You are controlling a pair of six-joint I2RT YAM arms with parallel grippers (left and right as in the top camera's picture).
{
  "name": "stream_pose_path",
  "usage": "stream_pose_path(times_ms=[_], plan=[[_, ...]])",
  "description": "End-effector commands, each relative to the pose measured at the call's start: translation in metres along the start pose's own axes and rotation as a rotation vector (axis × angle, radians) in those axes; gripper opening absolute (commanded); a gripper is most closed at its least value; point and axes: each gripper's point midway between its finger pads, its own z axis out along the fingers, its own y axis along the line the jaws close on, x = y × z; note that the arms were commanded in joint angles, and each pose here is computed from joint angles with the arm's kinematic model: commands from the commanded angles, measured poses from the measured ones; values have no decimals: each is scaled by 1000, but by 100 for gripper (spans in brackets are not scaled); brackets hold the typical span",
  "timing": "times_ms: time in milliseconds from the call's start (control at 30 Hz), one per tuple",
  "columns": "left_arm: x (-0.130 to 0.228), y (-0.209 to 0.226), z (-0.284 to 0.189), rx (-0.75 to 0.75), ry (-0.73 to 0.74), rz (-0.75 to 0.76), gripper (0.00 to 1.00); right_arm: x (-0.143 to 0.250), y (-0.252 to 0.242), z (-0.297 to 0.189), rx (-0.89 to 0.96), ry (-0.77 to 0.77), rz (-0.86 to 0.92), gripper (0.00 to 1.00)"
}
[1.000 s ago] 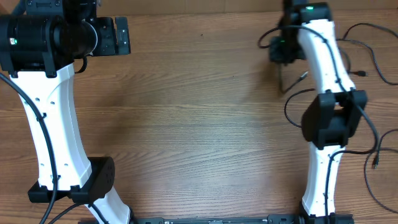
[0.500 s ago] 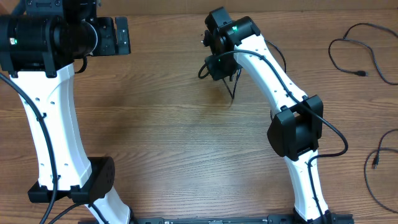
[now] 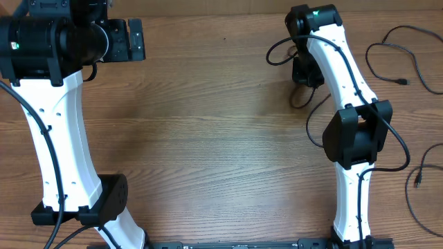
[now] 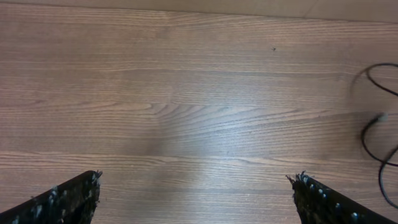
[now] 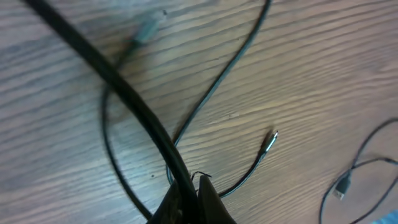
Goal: Untangle cables
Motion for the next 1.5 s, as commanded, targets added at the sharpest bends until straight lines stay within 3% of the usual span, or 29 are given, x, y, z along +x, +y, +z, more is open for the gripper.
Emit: stream_pose_path(times_ms=[0,233,400,633,900,1033,1167,1467], plan=[[0,0,4,4,11,9,100,-7,-23,-32,67,-119,81,4],[0,0,4,4,11,9,99,-15,-58,-23,138,-118,129,7],[0,0,4,4,11,9,100,-11,-73,-8,86,-52,174,4],[0,0,4,4,11,9,100,-5,-88,-40,62,-118,163,4],[0,0,4,4,11,9,100,47,-133,-99,43,-235,324,4],[0,0,4,4,10,9,100,88,-147,-102,31,-253,404,4],[0,0,4,5,10,9,100,116,-143,-71,20,-249,496,7],[0,0,4,5,11,9,99,154,-80,58,-64,-132,530,13]])
